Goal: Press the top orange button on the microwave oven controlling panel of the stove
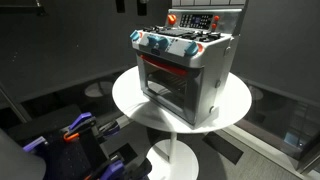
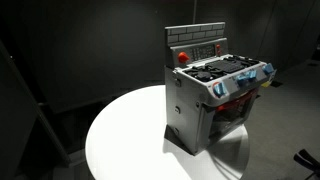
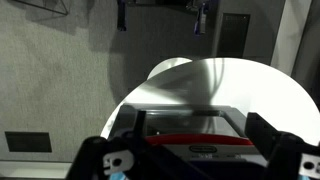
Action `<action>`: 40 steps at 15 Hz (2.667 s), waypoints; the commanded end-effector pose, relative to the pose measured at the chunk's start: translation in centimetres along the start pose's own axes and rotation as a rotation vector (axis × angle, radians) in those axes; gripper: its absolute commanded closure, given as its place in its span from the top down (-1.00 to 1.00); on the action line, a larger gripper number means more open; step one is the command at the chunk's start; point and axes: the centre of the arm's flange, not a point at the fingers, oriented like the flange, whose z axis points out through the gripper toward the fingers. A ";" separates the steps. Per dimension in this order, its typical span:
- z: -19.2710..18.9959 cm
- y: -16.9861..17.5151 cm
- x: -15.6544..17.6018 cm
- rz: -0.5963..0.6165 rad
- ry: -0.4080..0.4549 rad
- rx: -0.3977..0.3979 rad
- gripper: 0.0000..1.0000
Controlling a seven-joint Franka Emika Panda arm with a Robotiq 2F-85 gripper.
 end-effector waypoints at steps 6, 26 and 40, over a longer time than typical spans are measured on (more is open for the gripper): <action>0.0 0.0 0.0 0.000 0.000 0.000 1.00; -1.9 1.2 2.9 0.048 0.070 -0.015 1.00; -3.8 5.1 14.4 0.288 0.275 -0.108 1.00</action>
